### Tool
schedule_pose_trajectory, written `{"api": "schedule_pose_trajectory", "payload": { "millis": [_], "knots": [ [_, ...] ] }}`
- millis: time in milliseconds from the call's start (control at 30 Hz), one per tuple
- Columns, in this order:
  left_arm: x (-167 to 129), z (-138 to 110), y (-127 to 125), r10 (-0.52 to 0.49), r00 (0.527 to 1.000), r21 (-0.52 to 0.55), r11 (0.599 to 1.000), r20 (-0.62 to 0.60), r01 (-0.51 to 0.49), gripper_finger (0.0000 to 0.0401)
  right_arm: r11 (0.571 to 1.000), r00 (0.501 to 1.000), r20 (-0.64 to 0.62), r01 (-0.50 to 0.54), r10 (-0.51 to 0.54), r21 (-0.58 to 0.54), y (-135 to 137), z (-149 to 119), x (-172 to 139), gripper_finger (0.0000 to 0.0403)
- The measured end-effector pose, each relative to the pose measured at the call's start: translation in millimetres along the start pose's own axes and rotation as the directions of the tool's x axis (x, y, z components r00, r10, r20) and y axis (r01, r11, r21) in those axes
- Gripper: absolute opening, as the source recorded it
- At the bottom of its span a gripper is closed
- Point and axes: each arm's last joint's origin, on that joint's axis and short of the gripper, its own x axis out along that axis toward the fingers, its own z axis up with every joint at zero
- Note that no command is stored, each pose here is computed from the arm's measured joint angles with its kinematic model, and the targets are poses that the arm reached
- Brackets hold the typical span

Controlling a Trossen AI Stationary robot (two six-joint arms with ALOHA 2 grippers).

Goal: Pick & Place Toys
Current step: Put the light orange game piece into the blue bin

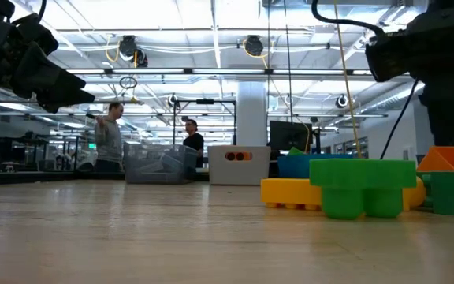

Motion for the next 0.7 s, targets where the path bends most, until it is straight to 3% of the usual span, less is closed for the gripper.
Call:
{"api": "schedule_pose_trajectory", "payload": {
  "millis": [700],
  "knots": [
    [0, 0, 0, 0.0, 1.0, 0.0, 1.0, 0.0, 0.0, 0.0246, 0.997, 0.995, -0.059, 0.076, -0.075, 0.02, 3, 6, 27, 0.025]
  ]
}}
